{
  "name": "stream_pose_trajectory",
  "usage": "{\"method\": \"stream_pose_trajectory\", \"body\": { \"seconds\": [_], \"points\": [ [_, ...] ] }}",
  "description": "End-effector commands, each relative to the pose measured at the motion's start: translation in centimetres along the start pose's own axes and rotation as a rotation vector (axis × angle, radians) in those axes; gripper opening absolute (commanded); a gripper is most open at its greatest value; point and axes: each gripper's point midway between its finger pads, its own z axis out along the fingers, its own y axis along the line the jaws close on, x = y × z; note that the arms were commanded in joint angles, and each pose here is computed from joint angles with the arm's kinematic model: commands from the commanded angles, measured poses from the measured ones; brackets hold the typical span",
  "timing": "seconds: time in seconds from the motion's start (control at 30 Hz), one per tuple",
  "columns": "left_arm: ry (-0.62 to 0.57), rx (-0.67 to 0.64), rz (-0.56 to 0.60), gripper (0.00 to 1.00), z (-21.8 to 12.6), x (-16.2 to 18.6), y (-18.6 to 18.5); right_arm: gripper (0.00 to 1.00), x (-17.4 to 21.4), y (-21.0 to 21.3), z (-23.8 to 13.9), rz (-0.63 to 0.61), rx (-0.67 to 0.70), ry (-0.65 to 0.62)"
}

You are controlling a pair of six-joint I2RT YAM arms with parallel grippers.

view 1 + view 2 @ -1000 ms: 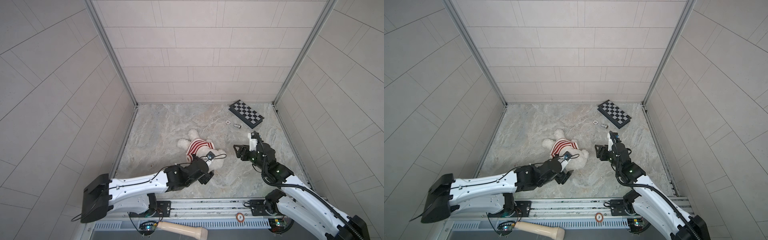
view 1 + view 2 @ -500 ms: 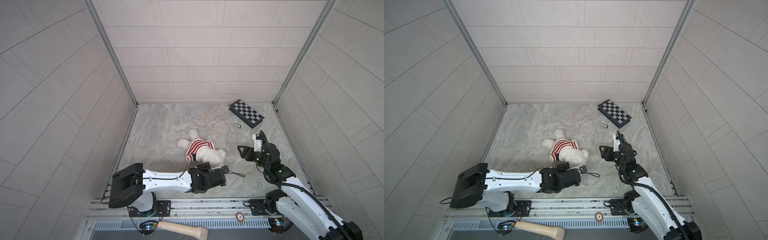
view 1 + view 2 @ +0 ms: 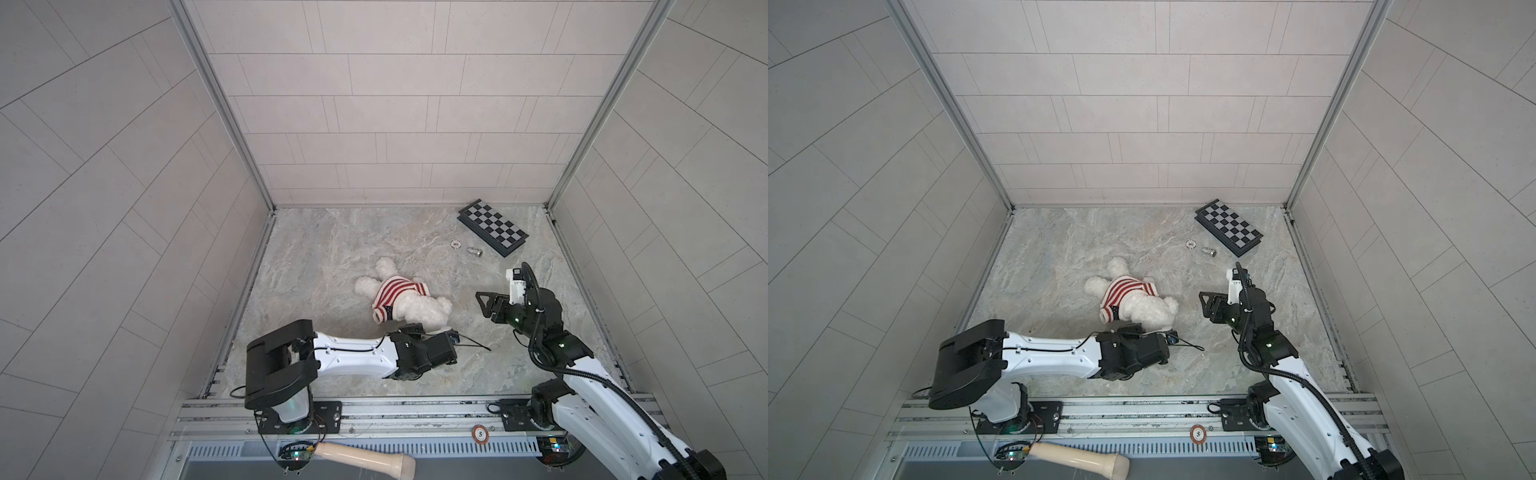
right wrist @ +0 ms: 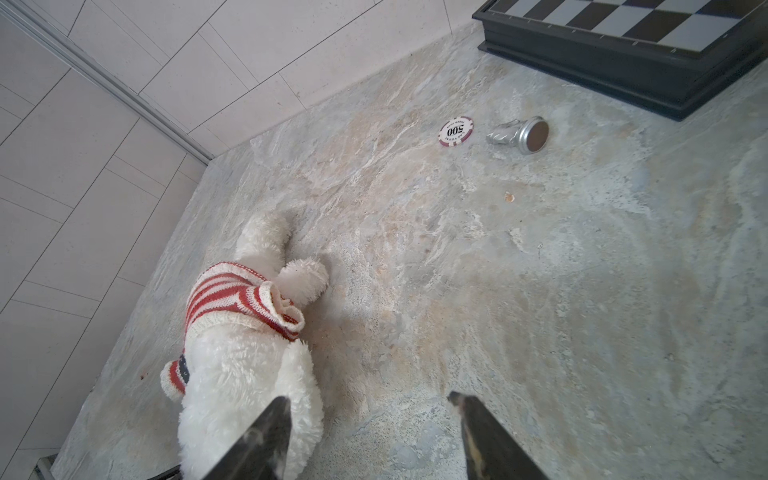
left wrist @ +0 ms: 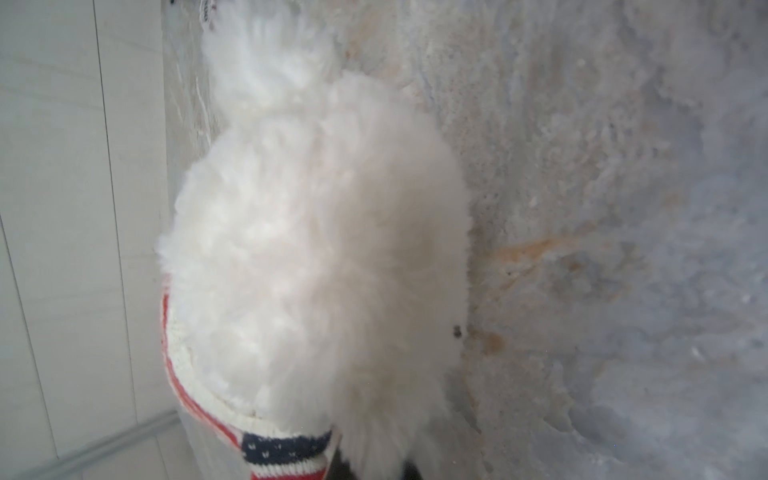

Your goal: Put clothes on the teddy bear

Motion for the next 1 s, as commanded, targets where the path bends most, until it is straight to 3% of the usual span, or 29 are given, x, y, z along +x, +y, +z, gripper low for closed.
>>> {"method": "stream_pose_trajectory", "body": {
  "seconds": [0.0, 0.27, 0.43, 0.57, 0.73, 0.83, 0.97],
  "points": [
    [-0.096, -0.024, -0.091, 0.0, -2.1, -1.3, 3.0, 0.65, -0.3, -0.1, -0.5, -0.023, 0.006, -0.022],
    [-0.372, 0.101, -0.459, 0.0, -10.9, -2.3, 11.6, 0.64, -1.7, 1.3, -2.1, -0.077, -0.068, -0.136],
    [-0.548, 0.278, -0.705, 0.0, -17.0, -2.5, 16.5, 0.66, -2.9, 2.8, -3.2, -0.132, -0.117, -0.186],
    [-0.715, 0.482, -0.876, 0.0, -20.8, -4.9, 18.3, 0.66, -4.4, 4.5, -4.4, -0.134, -0.216, -0.302],
    [-0.813, 0.758, -1.199, 0.0, -20.8, -6.8, 20.3, 0.67, -5.2, 4.0, -6.0, -0.13, -0.194, -0.4],
    [-0.816, 0.858, -1.308, 0.0, -19.1, -7.4, 19.9, 0.67, -4.9, 4.0, -6.1, -0.157, -0.178, -0.374],
    [-0.729, 0.912, -1.405, 0.0, -14.6, -6.9, 17.7, 0.67, -4.3, 4.3, -5.5, -0.155, -0.207, -0.337]
  ]
}}
